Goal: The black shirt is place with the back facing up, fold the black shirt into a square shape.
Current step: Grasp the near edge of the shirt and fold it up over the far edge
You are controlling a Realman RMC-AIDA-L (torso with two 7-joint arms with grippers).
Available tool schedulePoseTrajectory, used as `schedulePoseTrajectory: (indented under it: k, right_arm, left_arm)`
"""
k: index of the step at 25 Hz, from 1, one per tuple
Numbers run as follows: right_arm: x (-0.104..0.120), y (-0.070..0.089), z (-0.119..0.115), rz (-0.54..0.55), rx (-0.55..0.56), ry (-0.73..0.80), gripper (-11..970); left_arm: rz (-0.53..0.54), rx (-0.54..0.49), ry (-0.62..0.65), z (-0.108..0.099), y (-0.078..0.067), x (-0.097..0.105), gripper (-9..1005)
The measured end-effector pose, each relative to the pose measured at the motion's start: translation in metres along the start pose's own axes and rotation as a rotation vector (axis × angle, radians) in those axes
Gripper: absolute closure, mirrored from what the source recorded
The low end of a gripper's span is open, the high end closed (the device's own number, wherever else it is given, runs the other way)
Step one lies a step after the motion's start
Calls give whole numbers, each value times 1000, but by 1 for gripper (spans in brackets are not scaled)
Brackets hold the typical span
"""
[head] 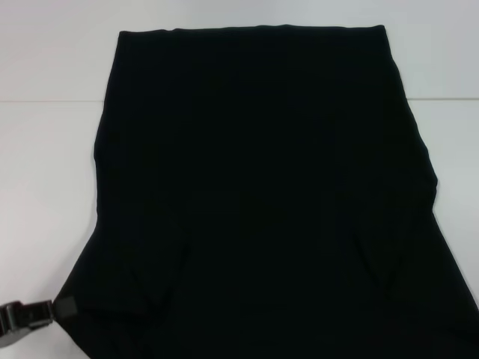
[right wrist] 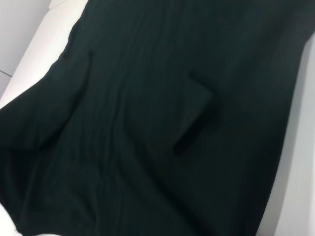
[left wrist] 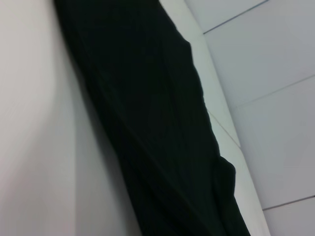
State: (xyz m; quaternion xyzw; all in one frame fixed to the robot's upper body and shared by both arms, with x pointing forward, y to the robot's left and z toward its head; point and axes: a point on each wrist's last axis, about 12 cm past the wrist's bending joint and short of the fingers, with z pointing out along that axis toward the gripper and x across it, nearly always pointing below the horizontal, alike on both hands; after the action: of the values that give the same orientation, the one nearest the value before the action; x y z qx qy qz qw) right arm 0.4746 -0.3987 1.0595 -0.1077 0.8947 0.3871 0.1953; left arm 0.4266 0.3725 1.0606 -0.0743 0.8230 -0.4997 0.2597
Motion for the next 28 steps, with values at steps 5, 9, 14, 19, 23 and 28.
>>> schedulePoseTrajectory:
  k: [5,9,14,19,23,28]
  right_arm:
    - [18,-4,-9,41,7,-28,907]
    - [26,-5,-15,64,-3,-61,907]
    - [8,-1,-15,38,-26,-131,907]
    - [-36,5,-4,-48,-31,-209,906]
    - [-81,10,8,-111,17,-264,906]
    - [-127,15,26,-141,89,-370,906]
  left_arm:
    - [-20,-3,4,-5,3,13,854]
    - [-23,-2,1,-7,3,15,850]
    - [18,55,-16,7,-5,-11,846]
    - [94,114,-53,48,-19,-69,841]
    - [173,25,-109,83,-29,-121,838]
    - [244,-82,-217,103,-35,-157,833]
